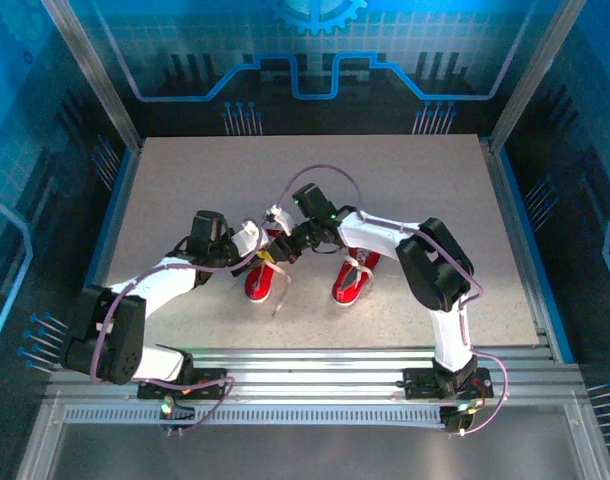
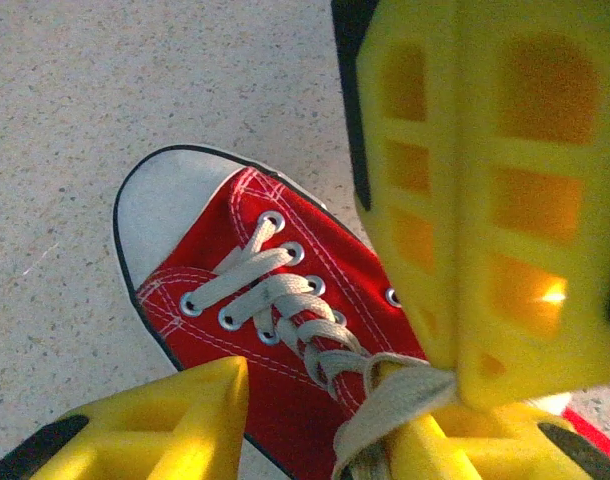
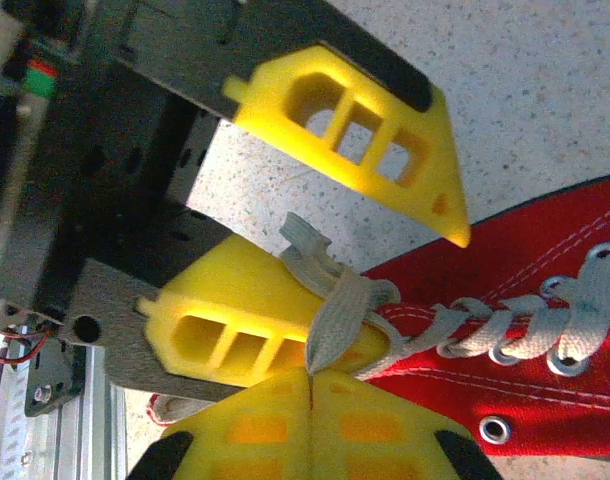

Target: Tie the shoes

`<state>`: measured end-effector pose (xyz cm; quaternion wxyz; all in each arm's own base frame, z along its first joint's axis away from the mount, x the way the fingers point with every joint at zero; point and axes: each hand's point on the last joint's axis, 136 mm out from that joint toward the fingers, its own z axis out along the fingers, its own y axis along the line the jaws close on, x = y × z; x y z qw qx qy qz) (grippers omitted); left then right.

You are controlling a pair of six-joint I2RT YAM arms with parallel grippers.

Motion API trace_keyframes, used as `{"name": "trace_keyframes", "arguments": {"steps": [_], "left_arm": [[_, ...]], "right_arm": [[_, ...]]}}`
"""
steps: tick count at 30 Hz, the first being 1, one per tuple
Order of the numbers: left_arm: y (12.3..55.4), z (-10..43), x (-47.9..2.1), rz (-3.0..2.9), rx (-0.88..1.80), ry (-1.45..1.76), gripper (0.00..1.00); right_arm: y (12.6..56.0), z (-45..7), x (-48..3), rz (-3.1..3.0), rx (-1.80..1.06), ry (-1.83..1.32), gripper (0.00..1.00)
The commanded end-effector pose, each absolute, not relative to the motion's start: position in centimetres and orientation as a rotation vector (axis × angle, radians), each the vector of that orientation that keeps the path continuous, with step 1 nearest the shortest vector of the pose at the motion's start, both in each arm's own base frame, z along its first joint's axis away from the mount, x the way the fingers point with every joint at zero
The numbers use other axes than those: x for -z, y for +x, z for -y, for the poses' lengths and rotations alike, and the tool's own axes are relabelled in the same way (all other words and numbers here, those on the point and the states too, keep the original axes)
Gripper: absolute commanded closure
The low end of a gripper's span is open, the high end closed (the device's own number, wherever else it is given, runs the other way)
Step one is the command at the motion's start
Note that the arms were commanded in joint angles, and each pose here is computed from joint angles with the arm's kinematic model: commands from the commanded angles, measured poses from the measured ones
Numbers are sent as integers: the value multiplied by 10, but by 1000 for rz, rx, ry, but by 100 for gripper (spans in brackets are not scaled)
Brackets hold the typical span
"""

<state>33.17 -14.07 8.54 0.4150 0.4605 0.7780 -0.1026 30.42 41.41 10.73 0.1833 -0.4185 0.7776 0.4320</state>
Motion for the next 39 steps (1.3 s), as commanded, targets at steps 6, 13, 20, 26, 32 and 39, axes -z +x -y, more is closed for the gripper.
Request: {"name": "trace_keyframes", "arguments": {"steps": [6,13,20,26,32,39], "left_arm": [[344,134,-89,-1981,251,1110,60],[346,128,-91,-1989,256,1085,61],[332,142,-99,-1902,335,1157,66],[325,146,-101,-1884,349,1186,79],[319,150,-97,-1883,352,1218,96],[316,152,-99,-1863,343,1234,98]], "right_arm": [[283,-419,-138,-2075,-1273,-1263,100],[280,-415,-137,-2065,-1282,-1260,100],[288,-416,-137,-2095,-1274,-1226,100],[294,-419,-138,-2106,-1313,-1200,100],[301,-413,-152,-2045,-1439,-1132,72],[337,-388,-140,-2178,-1435,-914,61]]}}
